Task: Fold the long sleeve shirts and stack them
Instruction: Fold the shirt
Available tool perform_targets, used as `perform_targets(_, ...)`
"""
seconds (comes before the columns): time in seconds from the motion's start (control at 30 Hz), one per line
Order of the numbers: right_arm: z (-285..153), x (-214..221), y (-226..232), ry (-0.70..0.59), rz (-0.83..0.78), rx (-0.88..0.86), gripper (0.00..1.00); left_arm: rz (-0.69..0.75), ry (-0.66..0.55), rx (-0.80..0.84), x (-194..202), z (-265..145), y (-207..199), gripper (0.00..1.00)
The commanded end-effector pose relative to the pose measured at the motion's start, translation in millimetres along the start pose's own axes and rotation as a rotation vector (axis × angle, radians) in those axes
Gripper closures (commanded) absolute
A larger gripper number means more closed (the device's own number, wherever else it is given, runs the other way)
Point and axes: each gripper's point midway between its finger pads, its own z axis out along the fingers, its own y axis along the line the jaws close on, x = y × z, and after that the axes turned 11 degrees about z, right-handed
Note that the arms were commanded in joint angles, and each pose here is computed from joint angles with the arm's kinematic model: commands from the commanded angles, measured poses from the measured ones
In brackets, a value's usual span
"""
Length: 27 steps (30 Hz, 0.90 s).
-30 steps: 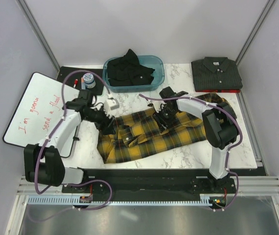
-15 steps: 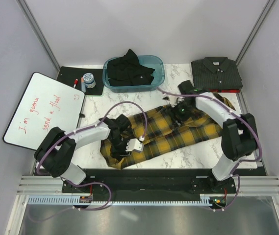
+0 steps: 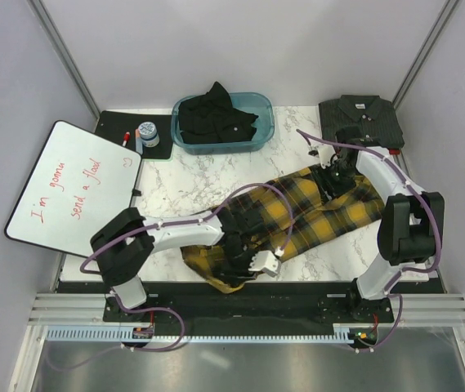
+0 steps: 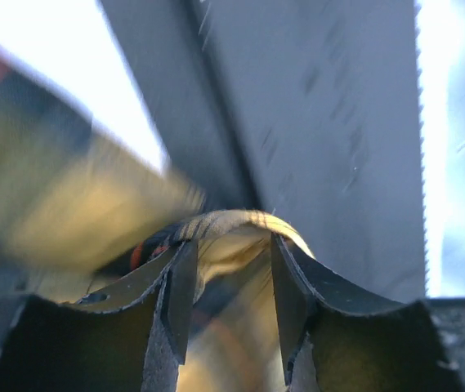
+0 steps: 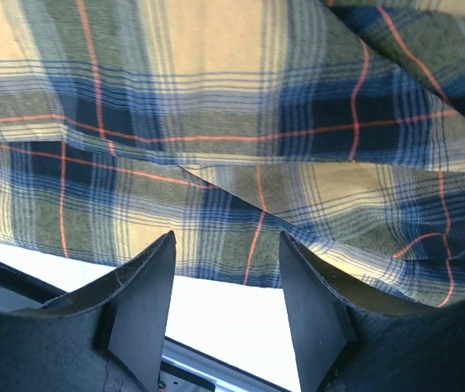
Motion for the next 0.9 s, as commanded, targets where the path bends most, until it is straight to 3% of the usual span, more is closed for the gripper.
perform_targets(0.0,-7.6,-2.4,-5.6,-0.014,0.017,0.011,0.39,-0.008,-0.127,0.093,-61.9,7.2,-20.0,0.52)
perform_targets(0.07,-7.3,-3.1,-5.5,-0.014,0.026,0.010,0.39,-0.005,-0.154,0.083,-68.0,-1.9,-21.1,0.52)
perform_targets(0.2,-1.7,-18.6,-1.0,-0.049,0.058,-0.011,0.41,0.020,-0.290,-0.051,-71.8,-58.5,-14.0,0.46)
perform_targets(0.3,9.7,-22.6,14.2,-0.044,0.038,-0.019,0.41,-0.027,-0.328,-0.177,-45.6,-100.8,4.3,0.45)
perform_targets(0.5,46.7,-20.9,45.3,0.013,-0.039,0.020,0.44,-0.180,-0.256,-0.386,50.8,-154.7,34.4,0.45)
perform_targets(0.67,84.3,-5.8,80.1,0.104,-0.128,0.017,0.43,-0.202,-0.277,-0.438,77.0,-171.6,42.8,0.44)
perform_targets(0.77,87.0,-8.7,87.1,0.097,-0.120,0.003,0.43,-0.160,-0.344,-0.408,54.3,-168.3,24.3,0.37)
perform_targets(0.87,74.7,-16.0,89.0,0.063,-0.123,0.002,0.43,-0.028,-0.280,-0.351,25.1,-137.4,-3.8,0.30)
